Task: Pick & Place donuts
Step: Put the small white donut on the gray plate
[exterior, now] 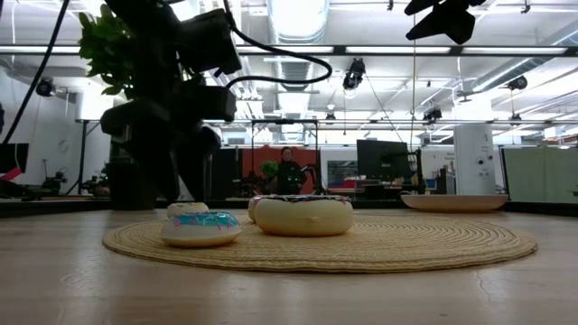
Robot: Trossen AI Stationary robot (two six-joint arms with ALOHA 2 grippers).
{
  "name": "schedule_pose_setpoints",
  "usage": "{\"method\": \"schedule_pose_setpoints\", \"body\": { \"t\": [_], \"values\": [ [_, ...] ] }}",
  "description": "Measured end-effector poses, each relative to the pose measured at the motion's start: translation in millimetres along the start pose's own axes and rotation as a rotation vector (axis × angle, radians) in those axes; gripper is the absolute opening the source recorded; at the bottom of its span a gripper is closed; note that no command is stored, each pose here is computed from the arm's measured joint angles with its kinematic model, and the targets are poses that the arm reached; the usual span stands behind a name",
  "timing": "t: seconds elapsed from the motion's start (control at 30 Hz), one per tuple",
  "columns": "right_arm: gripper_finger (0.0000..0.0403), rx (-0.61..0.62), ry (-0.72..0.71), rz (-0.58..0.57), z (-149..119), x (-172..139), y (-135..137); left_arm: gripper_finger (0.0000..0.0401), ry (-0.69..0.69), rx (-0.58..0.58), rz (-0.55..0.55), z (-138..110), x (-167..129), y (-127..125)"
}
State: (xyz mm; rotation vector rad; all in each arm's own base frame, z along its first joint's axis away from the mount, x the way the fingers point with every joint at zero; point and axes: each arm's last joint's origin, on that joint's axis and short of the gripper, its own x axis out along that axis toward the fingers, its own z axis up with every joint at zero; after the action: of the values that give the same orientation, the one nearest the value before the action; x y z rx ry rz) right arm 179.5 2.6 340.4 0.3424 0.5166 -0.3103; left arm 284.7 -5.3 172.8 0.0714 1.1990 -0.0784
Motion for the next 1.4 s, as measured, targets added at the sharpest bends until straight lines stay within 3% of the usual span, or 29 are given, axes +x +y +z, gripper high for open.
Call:
{"method": "schedule_pose_setpoints", "body": {
  "t": [1.4],
  "values": [
    [0.0228,-0.003,0.01,-0.005,-2,2,-1,0.0291,0.041,0.018,0.015,-1,15,1]
  ]
}}
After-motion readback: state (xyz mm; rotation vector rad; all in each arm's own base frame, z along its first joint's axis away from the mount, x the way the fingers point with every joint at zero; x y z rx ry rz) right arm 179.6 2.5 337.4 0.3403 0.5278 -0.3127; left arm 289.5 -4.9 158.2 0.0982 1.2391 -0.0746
